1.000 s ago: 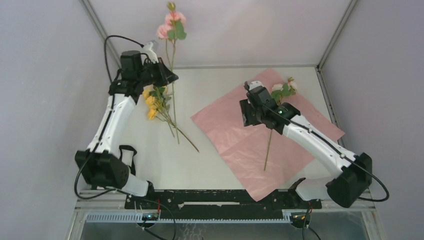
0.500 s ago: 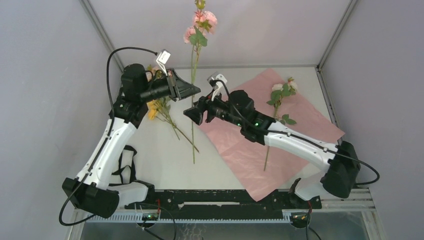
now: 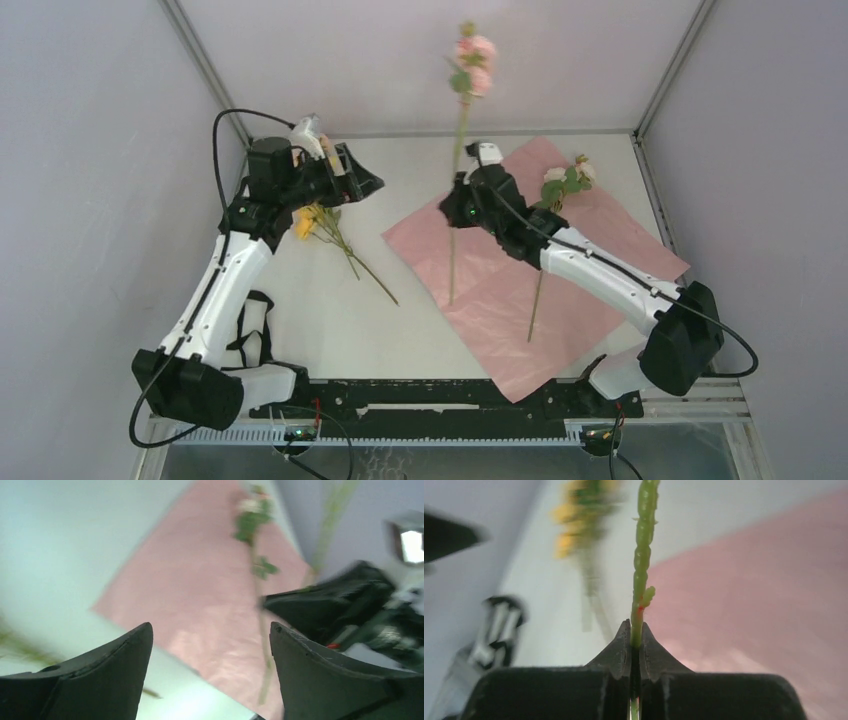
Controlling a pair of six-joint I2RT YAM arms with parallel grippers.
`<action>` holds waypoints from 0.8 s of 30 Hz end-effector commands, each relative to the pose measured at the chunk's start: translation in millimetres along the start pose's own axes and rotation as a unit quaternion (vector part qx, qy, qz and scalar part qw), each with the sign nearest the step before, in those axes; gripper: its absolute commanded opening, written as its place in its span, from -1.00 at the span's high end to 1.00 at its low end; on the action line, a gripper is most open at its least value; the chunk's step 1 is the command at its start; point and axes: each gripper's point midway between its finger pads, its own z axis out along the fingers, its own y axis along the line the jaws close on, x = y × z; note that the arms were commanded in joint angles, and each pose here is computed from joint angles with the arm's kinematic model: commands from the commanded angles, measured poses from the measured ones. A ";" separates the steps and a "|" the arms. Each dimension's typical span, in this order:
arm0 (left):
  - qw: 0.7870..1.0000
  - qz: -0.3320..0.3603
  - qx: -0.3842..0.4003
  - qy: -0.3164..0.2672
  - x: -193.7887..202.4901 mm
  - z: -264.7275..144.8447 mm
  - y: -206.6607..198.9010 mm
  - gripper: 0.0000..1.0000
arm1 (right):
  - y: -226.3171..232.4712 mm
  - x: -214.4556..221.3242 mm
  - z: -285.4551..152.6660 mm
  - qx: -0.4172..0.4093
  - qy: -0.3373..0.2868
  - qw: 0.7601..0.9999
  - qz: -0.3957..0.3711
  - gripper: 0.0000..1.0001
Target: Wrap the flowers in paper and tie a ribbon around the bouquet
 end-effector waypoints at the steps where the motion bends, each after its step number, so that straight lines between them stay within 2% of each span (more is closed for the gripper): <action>1: 0.970 -0.055 -0.238 0.011 24.0 -7.2 137.3 -0.77 | -139.7 21.4 -43.5 0.257 0.065 0.964 0.031 1.00; 5: 0.945 -0.103 -0.307 0.058 57.2 4.7 193.3 -0.64 | -214.2 56.5 -60.5 0.344 0.143 0.926 0.053 1.00; 8: 0.931 -0.131 -0.327 0.093 79.2 18.2 214.7 -0.42 | -257.3 69.6 -69.6 0.405 0.172 0.897 0.056 1.00; 10: 0.921 -0.148 -0.341 0.114 93.4 25.1 228.7 -0.29 | -276.8 77.2 -70.1 0.425 0.185 0.884 0.062 0.81; 11: 0.916 -0.154 -0.347 0.126 101.3 29.1 235.7 -0.17 | -284.6 79.1 -70.8 0.430 0.190 0.880 0.063 0.59; 13: 0.908 -0.166 -0.357 0.145 113.8 33.1 244.5 -0.10 | -295.5 82.5 -73.1 0.441 0.198 0.873 0.066 0.29; 16: 0.899 -0.176 -0.368 0.159 125.9 36.3 253.3 -0.08 | -300.7 81.0 -80.5 0.457 0.199 0.865 0.054 0.13; 24: 0.881 -0.177 -0.404 0.174 139.8 38.2 275.7 0.16 | -266.8 65.5 -80.0 0.424 0.179 0.888 0.014 0.10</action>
